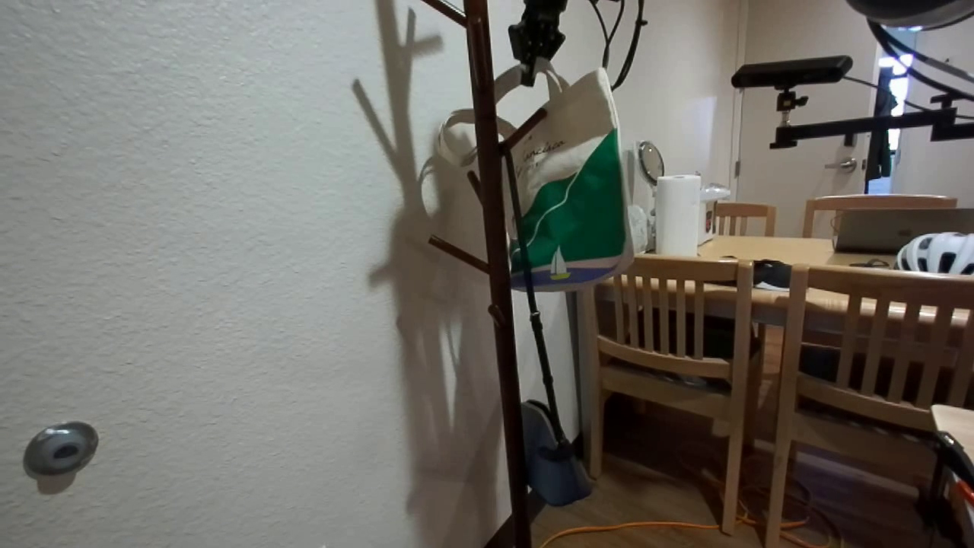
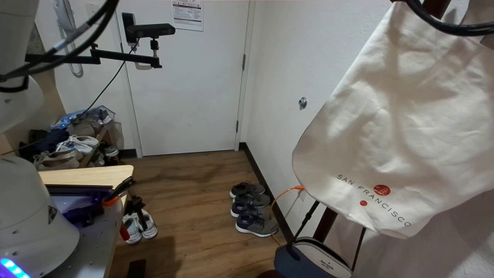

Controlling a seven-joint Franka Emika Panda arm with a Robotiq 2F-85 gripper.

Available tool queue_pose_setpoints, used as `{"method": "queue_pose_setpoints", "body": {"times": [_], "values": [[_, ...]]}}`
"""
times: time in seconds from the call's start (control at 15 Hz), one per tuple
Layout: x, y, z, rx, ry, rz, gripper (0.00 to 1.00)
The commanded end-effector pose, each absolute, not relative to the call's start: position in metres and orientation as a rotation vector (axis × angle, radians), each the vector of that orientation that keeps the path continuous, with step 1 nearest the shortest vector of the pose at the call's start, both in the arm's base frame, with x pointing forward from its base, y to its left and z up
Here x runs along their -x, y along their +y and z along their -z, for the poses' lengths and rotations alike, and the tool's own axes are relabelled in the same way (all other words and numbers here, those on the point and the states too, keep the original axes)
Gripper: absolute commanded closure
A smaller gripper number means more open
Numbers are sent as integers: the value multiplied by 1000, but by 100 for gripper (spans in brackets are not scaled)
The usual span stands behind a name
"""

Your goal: Hang the tote bag on the hanging rack

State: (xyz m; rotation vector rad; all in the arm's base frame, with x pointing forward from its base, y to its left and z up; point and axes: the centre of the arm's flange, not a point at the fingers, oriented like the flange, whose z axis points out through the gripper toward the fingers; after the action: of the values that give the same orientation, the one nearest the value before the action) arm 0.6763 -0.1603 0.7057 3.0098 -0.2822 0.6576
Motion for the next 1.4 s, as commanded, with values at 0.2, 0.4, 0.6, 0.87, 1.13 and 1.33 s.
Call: {"method": "queue_pose_setpoints", "body": {"times": [0.2, 0.4, 0.6, 0.87, 1.13, 1.33], "values": [[-627, -193, -674, -2974, -369, -621, 99], [-617, -196, -659, -2955, -381, -612, 99], [-612, -191, -651, -2943, -407, -638, 99], [-600, -183, -643, -2920, -411, -684, 99], [-584, -174, -639, -2927, -384, -741, 99], [-560, -172, -633, -2945, -364, -742, 99]]}}
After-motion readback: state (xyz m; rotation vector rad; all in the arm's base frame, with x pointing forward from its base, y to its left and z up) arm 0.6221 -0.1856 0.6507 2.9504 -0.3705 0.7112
